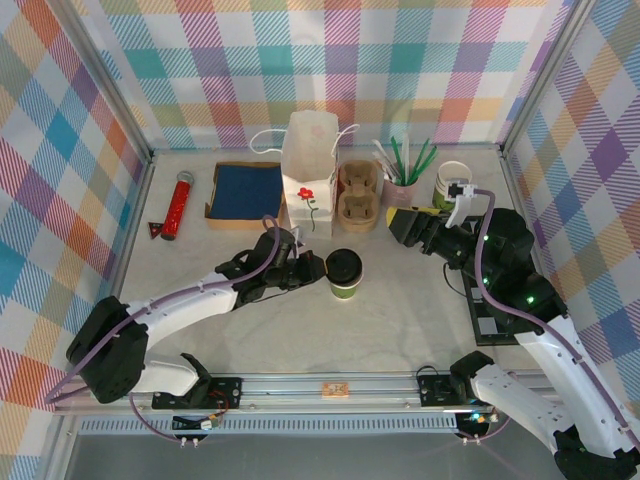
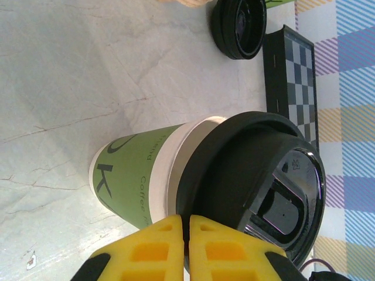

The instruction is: Pack the takeout coffee

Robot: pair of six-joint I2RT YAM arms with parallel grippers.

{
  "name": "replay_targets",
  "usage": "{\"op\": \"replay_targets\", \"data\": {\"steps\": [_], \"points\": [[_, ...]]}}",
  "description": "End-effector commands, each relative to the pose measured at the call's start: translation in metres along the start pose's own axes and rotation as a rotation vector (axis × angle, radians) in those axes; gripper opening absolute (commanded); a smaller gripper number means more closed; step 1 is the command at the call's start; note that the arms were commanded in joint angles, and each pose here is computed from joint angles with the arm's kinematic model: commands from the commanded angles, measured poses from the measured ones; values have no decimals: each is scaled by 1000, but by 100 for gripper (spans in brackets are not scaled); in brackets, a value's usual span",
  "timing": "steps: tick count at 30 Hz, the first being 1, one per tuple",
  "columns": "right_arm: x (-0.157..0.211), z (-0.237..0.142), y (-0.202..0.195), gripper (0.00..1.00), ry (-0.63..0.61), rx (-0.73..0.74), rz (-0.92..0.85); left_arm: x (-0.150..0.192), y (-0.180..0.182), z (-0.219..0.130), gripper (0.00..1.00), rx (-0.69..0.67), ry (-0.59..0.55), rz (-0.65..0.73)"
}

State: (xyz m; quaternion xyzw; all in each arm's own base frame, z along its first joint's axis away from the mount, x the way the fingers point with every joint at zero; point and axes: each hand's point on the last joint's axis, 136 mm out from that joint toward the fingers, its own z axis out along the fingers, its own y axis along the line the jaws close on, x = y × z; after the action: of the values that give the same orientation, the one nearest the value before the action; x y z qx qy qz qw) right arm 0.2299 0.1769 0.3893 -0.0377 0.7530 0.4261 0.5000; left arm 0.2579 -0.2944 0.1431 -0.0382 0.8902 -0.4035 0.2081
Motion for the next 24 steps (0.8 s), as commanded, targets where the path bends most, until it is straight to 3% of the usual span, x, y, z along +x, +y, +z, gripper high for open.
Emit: {"op": "replay_targets", "data": {"steps": [1, 24], "points": [[-9, -4, 1, 73, -41, -1, -7, -3, -9, -1, 10, 0, -4, 34], [-8, -10, -1, 72, -52, 10, -5, -2, -8, 4, 17, 0, 0, 33]]}}
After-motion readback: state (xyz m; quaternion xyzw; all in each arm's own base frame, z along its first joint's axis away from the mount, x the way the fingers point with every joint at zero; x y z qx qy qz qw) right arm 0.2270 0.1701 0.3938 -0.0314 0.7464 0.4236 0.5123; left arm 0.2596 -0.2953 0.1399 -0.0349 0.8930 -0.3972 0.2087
